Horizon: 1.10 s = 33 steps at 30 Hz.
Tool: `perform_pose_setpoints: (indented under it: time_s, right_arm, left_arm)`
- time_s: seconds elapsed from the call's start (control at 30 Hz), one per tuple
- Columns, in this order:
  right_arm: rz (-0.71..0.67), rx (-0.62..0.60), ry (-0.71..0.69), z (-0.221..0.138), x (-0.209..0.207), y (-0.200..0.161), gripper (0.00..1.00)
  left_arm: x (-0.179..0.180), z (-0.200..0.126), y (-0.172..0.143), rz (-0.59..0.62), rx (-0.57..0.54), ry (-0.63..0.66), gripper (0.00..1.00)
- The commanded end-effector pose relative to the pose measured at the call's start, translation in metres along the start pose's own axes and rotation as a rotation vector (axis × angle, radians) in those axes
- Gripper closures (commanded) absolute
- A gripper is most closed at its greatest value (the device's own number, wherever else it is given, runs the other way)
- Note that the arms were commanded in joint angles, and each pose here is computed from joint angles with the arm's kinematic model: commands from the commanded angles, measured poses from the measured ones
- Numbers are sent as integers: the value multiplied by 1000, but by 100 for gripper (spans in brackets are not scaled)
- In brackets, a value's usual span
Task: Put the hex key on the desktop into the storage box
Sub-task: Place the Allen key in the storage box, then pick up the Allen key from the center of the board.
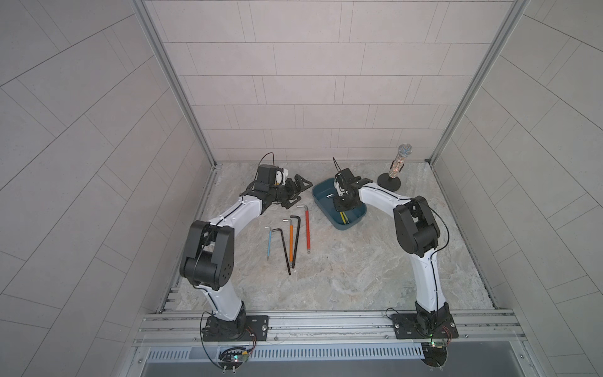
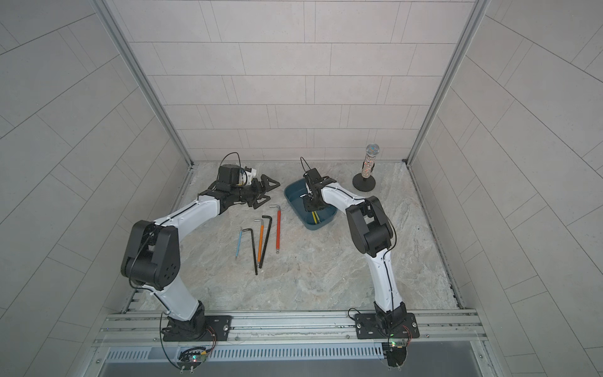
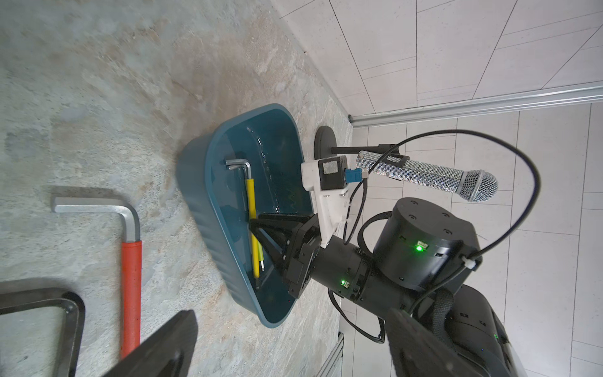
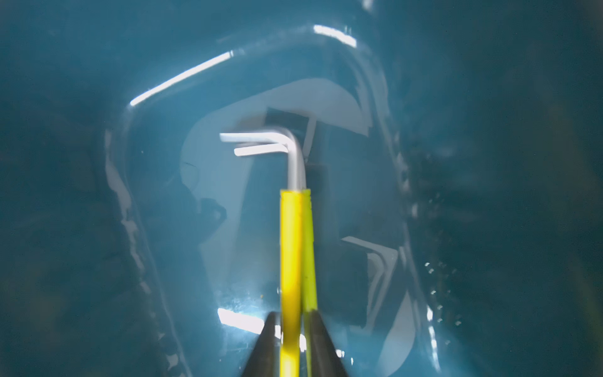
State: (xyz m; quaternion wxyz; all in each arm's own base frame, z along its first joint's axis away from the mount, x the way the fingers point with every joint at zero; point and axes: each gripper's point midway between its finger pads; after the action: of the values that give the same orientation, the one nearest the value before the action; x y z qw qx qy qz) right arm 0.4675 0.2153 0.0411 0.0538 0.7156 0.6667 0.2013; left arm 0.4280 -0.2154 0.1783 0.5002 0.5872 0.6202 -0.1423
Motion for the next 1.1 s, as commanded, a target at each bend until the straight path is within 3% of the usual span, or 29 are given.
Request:
perform_pose_setpoints:
  time_s: [0.0,0.23,0.37,0.5,0.63,0.73,0.87,1.0,1.07]
  right_arm:
    - [17,-52,47,-25,9,10,52]
    - [37,-109,63,-52,13,20,43]
    - [75,-138,119,-75,21,22,44]
    - [118,-184,181,-103,28,20,44]
    - [139,-202,259,-133,37,10,44]
    - [166,-200,311,-152,40,-2,38]
    - [135,-248,311,-178,45,-17,33]
    - [107,-288,252,-196,43,-33,29]
    - [98,-311,232,-201,42,-37,21]
  left_arm:
    - [-5,-9,-7,9,1,-19,0]
    - [-8,-14,-22,9,36,-47,0]
    - [-6,-19,-29,5,41,-46,0]
    - [-15,-16,-33,-50,62,-126,0]
    - [-18,-21,-34,-20,50,-139,0]
    - [5,-36,-20,-47,-14,-52,0]
    - [31,-63,3,-110,-120,-34,0]
    - [66,-88,-3,-157,-168,60,0]
    - [80,-94,-9,-180,-199,80,0]
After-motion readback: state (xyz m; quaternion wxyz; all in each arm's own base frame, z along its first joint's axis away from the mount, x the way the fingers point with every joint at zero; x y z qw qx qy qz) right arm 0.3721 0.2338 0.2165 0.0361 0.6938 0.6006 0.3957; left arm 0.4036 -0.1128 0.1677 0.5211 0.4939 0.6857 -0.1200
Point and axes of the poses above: each gripper's point midway between its finger pads, its own z axis out along the fingers, its own x axis along the line the jaws close on, y = z × x, and after that the axes turned 15 degrees about z, right-handed
